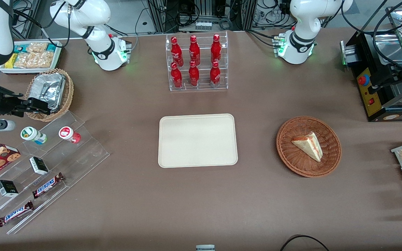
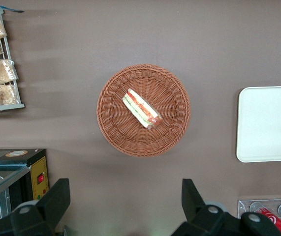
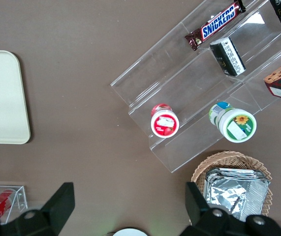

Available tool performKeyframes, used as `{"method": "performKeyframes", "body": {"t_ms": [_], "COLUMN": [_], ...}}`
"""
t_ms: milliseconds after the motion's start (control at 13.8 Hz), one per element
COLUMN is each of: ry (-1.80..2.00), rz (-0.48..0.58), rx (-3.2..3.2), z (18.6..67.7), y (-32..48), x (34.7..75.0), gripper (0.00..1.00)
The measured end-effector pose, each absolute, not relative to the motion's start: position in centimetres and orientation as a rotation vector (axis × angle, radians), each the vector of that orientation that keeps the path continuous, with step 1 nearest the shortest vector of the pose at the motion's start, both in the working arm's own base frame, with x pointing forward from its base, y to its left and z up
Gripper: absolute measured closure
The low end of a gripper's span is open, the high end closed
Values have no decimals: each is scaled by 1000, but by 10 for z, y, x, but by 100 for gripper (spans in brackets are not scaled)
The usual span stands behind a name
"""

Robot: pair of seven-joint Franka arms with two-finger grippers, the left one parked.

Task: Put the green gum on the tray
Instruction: 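Move the right gripper down toward the white-and-green gum tub on the display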

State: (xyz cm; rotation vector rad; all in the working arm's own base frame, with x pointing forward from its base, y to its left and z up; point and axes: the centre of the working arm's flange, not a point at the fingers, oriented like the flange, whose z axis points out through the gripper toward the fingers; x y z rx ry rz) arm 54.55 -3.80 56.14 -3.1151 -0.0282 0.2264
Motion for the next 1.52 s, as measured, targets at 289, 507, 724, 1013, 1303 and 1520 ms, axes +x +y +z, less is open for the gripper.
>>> {"method": "performKeyframes", "body": {"t_ms": [289, 507, 724, 1013, 1303, 1520], "ry": [-27, -82, -234, -451, -787, -944], "rz": [232, 257, 282, 207, 171, 152], "rx": [-3115, -3107, -3082, -3057, -2975, -2931], "z": [561, 552, 526, 497, 469, 452], "y": [-38, -43, -63, -96, -139, -157], "x": [545, 547, 553, 560, 558, 558], "gripper": [0, 0, 0, 0, 0, 0]}}
